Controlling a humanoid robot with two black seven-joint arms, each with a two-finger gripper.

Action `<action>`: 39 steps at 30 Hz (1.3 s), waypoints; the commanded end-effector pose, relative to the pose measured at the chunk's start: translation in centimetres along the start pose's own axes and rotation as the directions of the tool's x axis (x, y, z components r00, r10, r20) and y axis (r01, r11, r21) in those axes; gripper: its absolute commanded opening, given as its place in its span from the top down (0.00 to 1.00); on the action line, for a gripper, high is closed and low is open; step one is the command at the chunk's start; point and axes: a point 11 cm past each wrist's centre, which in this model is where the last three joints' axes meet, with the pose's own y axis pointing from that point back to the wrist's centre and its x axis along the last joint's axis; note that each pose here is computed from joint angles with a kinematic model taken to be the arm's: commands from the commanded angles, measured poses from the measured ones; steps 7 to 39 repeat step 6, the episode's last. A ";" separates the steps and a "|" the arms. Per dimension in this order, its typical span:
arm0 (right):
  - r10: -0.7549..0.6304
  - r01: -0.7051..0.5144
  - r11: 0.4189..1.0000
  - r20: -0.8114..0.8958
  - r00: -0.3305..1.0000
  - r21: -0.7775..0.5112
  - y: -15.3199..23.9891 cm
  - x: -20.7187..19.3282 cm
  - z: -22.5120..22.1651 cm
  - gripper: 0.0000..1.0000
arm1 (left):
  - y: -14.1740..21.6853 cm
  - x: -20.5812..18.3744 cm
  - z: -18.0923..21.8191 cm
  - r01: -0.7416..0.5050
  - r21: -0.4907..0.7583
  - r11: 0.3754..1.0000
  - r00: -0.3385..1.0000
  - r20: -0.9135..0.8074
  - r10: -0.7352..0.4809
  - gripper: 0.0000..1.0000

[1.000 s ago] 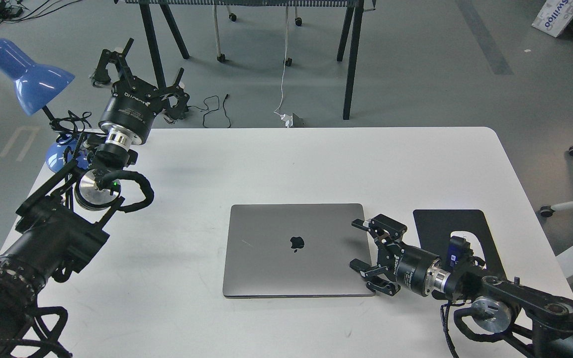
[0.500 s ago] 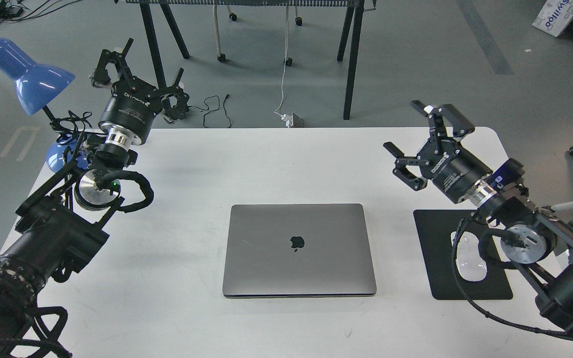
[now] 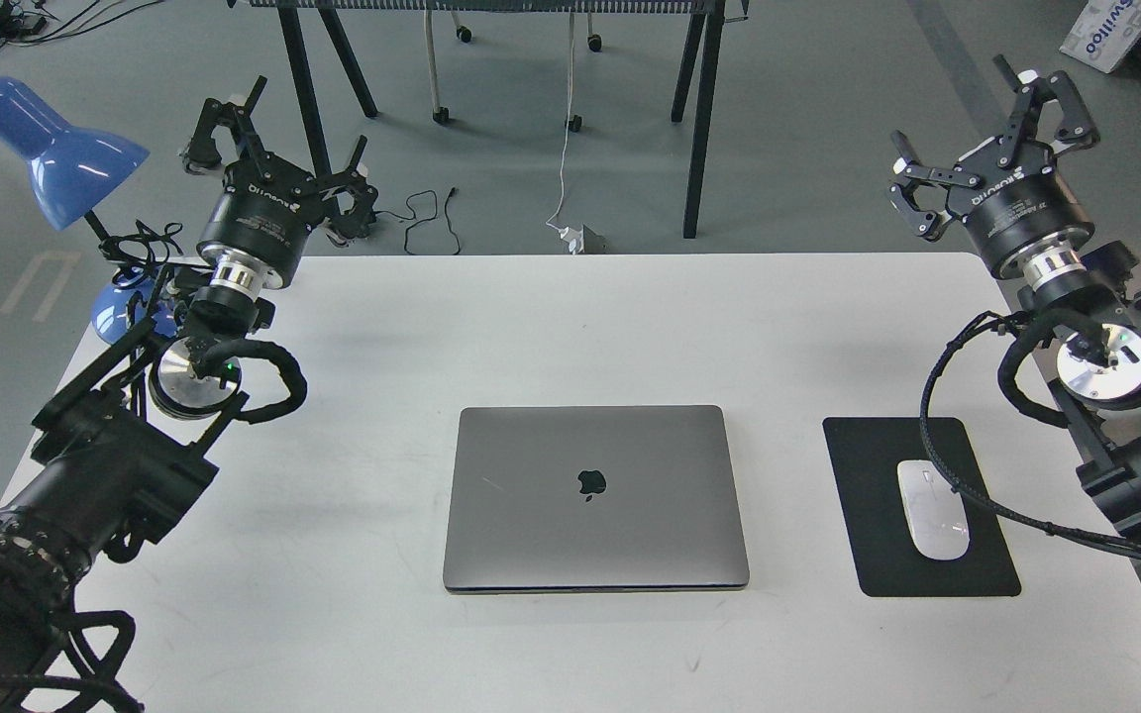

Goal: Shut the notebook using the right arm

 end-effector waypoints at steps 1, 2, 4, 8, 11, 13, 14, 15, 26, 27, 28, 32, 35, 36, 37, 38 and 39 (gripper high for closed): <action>-0.026 0.026 1.000 0.014 1.000 0.001 -0.5 -0.6 0.3 0.00 | 0.0 0.0 0.1 0.000 0.000 1.000 1.000 0.002 0.000 0.00; -0.039 0.039 0.999 0.016 0.999 0.004 -0.5 -0.8 0.3 0.00 | 0.0 0.0 0.1 0.000 -0.001 1.000 1.000 0.000 0.000 0.00; -0.056 0.056 0.998 0.021 0.998 0.016 -0.6 -1.0 0.1 0.00 | 0.0 0.0 0.1 0.000 0.000 1.000 1.000 0.002 0.000 0.00; -0.063 0.062 0.998 0.023 0.998 0.021 -0.5 -1.1 0.2 0.00 | 0.0 0.0 0.0 0.000 0.000 1.000 1.000 0.000 0.000 0.00; -0.063 0.062 0.998 0.023 0.998 0.021 -0.5 -1.1 0.2 0.00 | 0.0 0.0 0.0 0.000 0.000 1.000 1.000 0.000 0.000 0.00; -0.063 0.062 0.998 0.023 0.998 0.021 -0.5 -1.1 0.2 0.00 | 0.0 0.0 0.0 0.000 0.000 1.000 1.000 0.000 0.000 0.00; -0.063 0.062 0.998 0.023 0.998 0.021 -0.5 -1.1 0.2 0.00 | 0.0 0.0 0.0 0.000 0.000 1.000 1.000 0.000 0.000 0.00; -0.063 0.062 0.998 0.023 0.998 0.021 -0.5 -1.1 0.2 0.00 | 0.0 0.0 0.0 0.000 0.000 1.000 1.000 0.000 0.000 0.00; -0.063 0.062 0.998 0.023 0.998 0.021 -0.5 -1.1 0.2 0.00 | 0.0 0.0 0.0 0.000 0.000 1.000 1.000 0.000 0.000 0.00; -0.063 0.062 0.998 0.023 0.998 0.021 -0.5 -1.1 0.2 0.00 | 0.0 0.0 0.0 0.000 0.000 1.000 1.000 0.000 0.000 0.00; -0.063 0.062 0.998 0.023 0.998 0.021 -0.5 -1.1 0.2 0.00 | 0.0 0.0 0.0 0.000 0.000 1.000 1.000 0.000 0.000 0.00; -0.063 0.062 0.998 0.023 0.998 0.021 -0.5 -1.1 0.2 0.00 | 0.0 0.0 0.0 0.000 0.000 1.000 1.000 0.000 0.000 0.00; -0.063 0.062 0.998 0.023 0.998 0.021 -0.5 -1.1 0.2 0.00 | 0.0 0.0 0.0 0.000 0.000 1.000 1.000 0.000 0.000 0.00; -0.063 0.062 0.998 0.023 0.998 0.021 -0.5 -1.1 0.2 0.00 | 0.0 0.0 0.0 0.000 0.000 1.000 1.000 0.000 0.000 0.00; -0.063 0.062 0.998 0.023 0.998 0.021 -0.5 -1.1 0.2 0.00 | 0.0 0.0 0.0 0.000 0.000 1.000 1.000 0.000 0.000 0.00; -0.063 0.062 0.998 0.023 0.998 0.021 -0.5 -1.1 0.2 0.00 | 0.0 0.0 0.0 0.000 0.000 1.000 1.000 0.000 0.000 0.00; -0.063 0.062 0.998 0.023 0.998 0.021 -0.5 -1.1 0.2 0.00 | 0.0 0.0 0.0 0.000 0.000 1.000 1.000 0.000 0.000 0.00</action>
